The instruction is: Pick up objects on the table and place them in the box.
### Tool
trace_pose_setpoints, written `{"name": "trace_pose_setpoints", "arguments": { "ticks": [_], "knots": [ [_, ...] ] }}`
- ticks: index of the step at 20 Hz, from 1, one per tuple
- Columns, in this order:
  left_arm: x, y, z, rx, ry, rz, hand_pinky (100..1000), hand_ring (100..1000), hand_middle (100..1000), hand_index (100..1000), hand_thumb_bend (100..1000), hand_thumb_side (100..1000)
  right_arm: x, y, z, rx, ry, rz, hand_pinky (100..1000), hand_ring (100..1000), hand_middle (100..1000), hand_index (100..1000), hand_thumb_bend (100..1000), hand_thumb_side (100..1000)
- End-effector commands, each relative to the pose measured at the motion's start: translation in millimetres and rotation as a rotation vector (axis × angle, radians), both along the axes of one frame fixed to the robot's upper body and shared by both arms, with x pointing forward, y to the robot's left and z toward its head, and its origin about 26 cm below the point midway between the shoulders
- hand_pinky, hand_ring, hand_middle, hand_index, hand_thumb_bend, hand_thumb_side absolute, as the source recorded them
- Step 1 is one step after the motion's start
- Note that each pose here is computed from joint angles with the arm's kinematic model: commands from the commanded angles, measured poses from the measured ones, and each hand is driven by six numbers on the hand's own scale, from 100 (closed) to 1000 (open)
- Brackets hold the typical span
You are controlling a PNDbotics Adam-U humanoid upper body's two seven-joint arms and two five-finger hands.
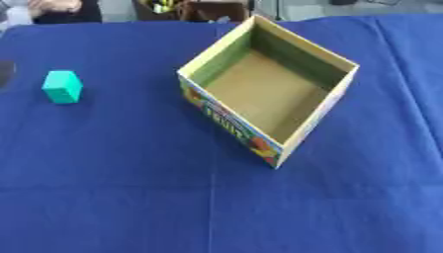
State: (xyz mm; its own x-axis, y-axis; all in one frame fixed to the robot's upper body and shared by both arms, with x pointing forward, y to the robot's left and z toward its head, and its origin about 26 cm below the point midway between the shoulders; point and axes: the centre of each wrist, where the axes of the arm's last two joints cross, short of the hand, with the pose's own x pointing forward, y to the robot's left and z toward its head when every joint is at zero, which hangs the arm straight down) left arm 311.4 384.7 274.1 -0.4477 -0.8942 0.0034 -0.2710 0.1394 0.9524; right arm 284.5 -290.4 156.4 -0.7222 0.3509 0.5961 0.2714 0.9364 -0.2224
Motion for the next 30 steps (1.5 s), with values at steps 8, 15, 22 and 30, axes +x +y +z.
{"name": "trace_pose_setpoints", "arguments": {
  "ticks": [8, 15, 22, 30],
  "knots": [
    [29.8, 21.5, 30.4, 0.199, 0.097, 0.076, 837, 900, 945, 1000, 697, 985, -2.5, 1.3, 4.7, -0.025, -0.016, 0.013, 851, 827, 644, 827, 100, 595],
    [52.9, 37.6, 34.5, 0.298, 0.197, 0.147, 851, 905, 930, 1000, 772, 847, -2.5, 3.4, 3.7, -0.037, -0.01, 0.022, 853, 828, 643, 827, 100, 599],
    [76.2, 50.8, 38.7, 0.353, 0.302, 0.212, 845, 903, 954, 1000, 689, 753, -2.0, 5.8, 3.5, -0.049, -0.012, 0.028, 854, 828, 641, 825, 100, 603],
    [97.1, 68.6, 27.0, 0.351, 0.374, 0.231, 843, 897, 970, 1000, 620, 715, -1.1, 8.6, 4.0, -0.055, -0.017, 0.032, 855, 829, 640, 825, 100, 607]
  ]
}}
